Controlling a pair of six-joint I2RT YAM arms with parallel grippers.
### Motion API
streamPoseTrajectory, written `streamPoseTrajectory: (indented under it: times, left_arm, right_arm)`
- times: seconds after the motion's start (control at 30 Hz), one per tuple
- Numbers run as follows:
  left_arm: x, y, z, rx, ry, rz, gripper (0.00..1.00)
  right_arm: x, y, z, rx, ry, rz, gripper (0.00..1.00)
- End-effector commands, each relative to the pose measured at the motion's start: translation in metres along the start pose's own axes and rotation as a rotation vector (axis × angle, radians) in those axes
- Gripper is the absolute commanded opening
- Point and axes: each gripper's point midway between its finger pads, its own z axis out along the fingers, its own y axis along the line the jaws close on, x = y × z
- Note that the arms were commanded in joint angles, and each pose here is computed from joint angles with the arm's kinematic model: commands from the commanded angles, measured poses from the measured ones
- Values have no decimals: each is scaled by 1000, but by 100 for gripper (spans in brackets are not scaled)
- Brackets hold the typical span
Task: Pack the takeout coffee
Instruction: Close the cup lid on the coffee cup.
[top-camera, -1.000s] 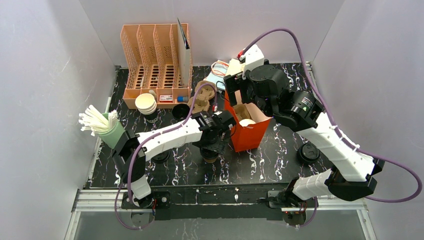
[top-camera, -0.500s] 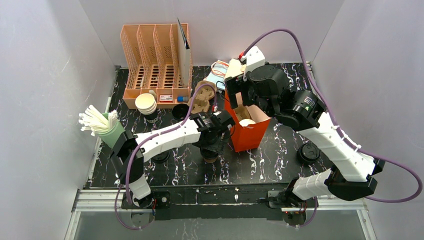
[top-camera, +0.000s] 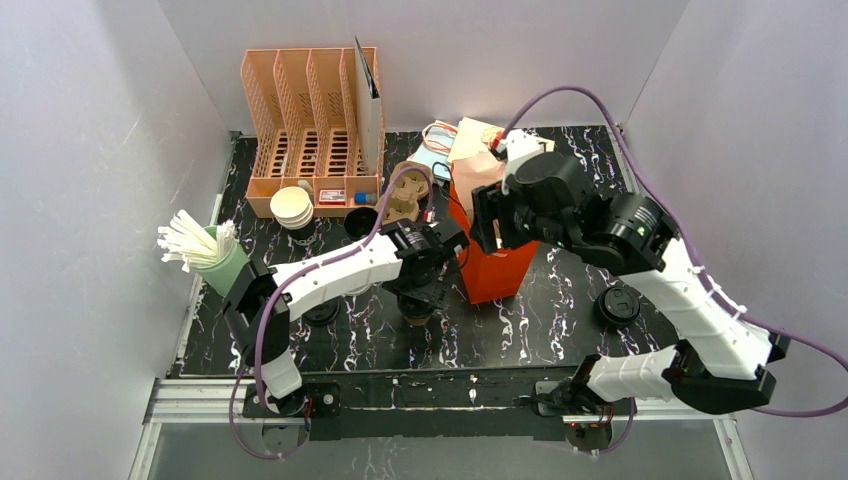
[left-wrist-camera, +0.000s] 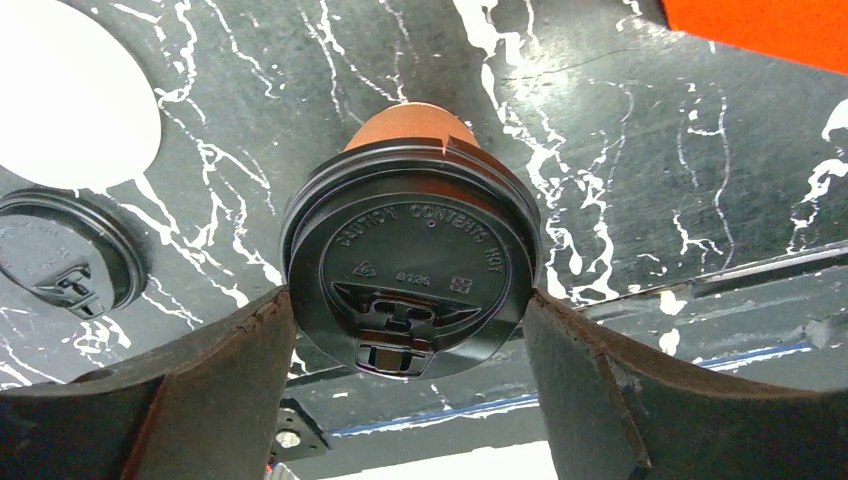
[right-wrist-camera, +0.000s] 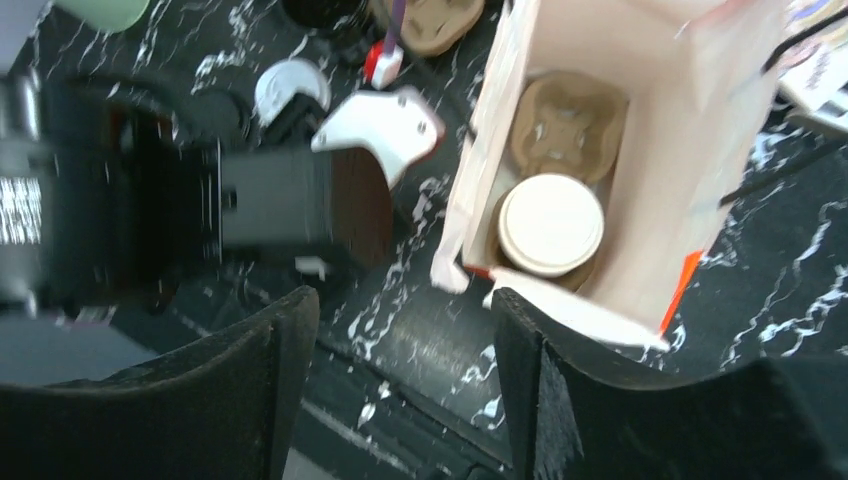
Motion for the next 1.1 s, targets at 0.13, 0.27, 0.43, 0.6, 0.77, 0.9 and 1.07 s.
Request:
streamPoseTrajectory:
  times: [0.13,0.27,0.43,0.6,0.77,0.9,1.07]
  left_arm:
    - [15,27,1,-45,54,9,79]
    - [14,27,5,-47,55,0,79]
    - [16,31,4,-28,46,-22,79]
    - [18,35,-1,3,38,-16,79]
    - [22,39,-6,22,39,-2,79]
    - [22,43,-6,27,41,-9,79]
    - [12,41,-8,40,29,-13,84]
  right_arm:
    - [59,24,-13,-225,110,28,63]
    - [84,19,-4,-222,128,31,60]
    - [118,11,20,-194,148,54,58]
    - [124,-10,57,-78,37,40,55]
    - [138,-7,96,-69,63,33,52]
    - [139,-26,126,-17,64,71,47]
    - [102,-55,156,-32,-19,129,47]
